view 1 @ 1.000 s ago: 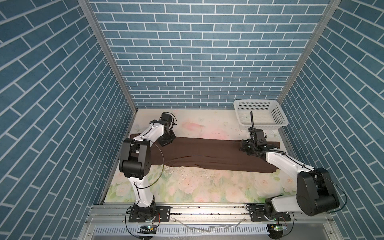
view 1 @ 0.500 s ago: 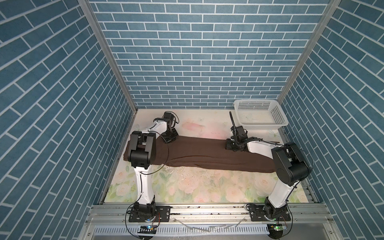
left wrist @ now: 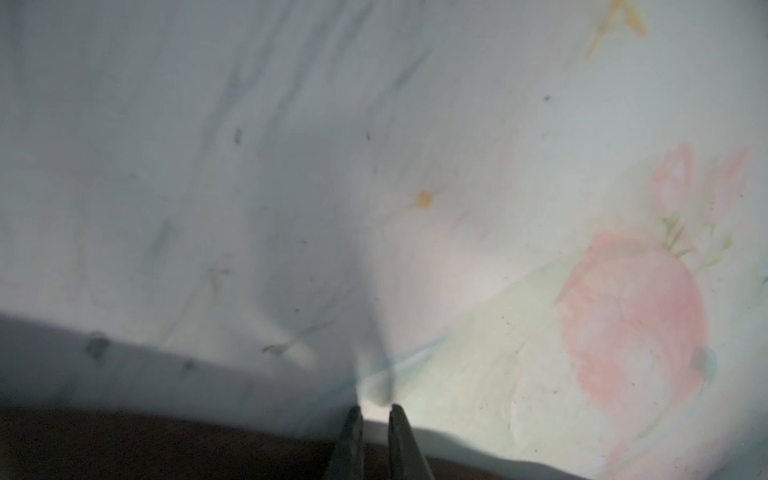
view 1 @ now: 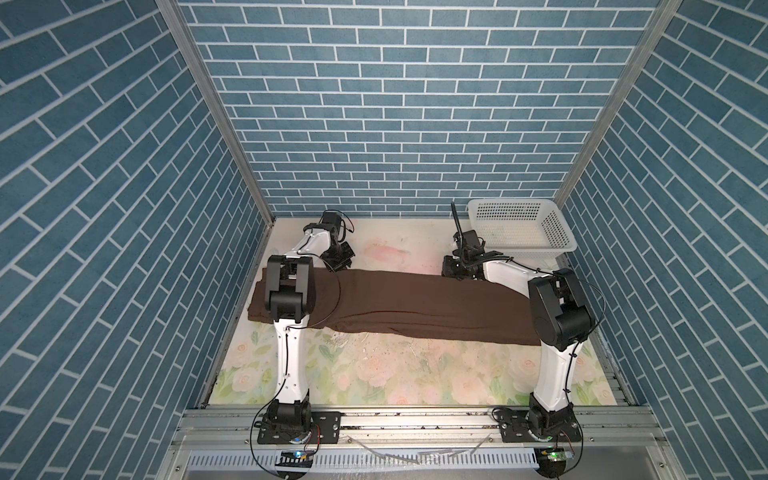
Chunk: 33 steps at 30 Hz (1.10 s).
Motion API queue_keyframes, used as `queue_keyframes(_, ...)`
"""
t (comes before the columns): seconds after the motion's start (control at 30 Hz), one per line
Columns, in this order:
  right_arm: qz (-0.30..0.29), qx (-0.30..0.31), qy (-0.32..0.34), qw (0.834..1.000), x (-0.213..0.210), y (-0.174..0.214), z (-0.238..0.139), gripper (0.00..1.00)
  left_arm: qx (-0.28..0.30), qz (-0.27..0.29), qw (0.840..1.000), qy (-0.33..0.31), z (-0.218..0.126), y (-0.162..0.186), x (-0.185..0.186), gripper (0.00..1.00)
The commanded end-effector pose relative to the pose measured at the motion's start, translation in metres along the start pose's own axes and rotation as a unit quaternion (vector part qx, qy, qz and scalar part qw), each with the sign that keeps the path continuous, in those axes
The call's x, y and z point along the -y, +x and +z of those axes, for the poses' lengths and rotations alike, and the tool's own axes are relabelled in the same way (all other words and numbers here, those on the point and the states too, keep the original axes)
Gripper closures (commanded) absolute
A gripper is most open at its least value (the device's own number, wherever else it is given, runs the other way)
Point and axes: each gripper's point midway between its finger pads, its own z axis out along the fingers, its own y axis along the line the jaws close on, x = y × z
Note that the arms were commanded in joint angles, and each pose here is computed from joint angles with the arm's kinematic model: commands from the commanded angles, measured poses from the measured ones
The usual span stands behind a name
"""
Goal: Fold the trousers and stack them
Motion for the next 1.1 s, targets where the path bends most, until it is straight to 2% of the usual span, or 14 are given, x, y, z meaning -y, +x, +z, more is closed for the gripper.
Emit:
queue_keyframes(0.0,-0.006,0.001,0.006,1.000,-0.001,-0.004,-0.019,1.00,0.012,-0.003,1.000,0.004,-0.039,0.002,-0.009,0.84)
queue_keyframes(0.27,-0.019,-0.006,0.019,1.000,0.008,0.041,-0.056,1.00,0.039,-0.003,0.999,-0.032,-0.091,0.039,-0.048,0.78)
queue_keyframes(0.37,-0.099,-0.017,0.052,0.994,-0.008,0.069,-0.072,1.00,0.035,-0.006,0.998,-0.048,-0.098,0.059,-0.065,0.78)
queue_keyframes(0.47,-0.189,-0.035,0.046,0.980,-0.038,0.104,-0.081,1.00,0.035,-0.015,0.997,-0.064,-0.102,0.077,-0.082,0.82)
queue_keyframes(0.57,-0.250,-0.039,0.028,0.967,-0.066,0.139,-0.090,0.89,0.041,-0.024,0.997,-0.060,-0.106,0.086,-0.091,0.85)
queue_keyframes(0.7,-0.312,-0.029,0.048,0.948,-0.081,0.171,-0.095,0.81,0.050,-0.031,0.997,-0.052,-0.112,0.095,-0.095,0.85)
queue_keyframes(0.73,-0.324,-0.030,0.053,0.944,-0.085,0.179,-0.096,0.76,0.051,-0.029,0.997,-0.048,-0.113,0.096,-0.095,0.83)
queue_keyframes(0.87,-0.349,-0.034,0.067,0.934,-0.088,0.201,-0.095,0.64,0.049,-0.029,0.998,-0.039,-0.112,0.104,-0.096,0.75)
queue_keyframes(1.07,-0.355,-0.042,0.070,0.931,-0.089,0.204,-0.087,0.58,0.038,-0.029,0.998,-0.040,-0.107,0.115,-0.108,0.72)
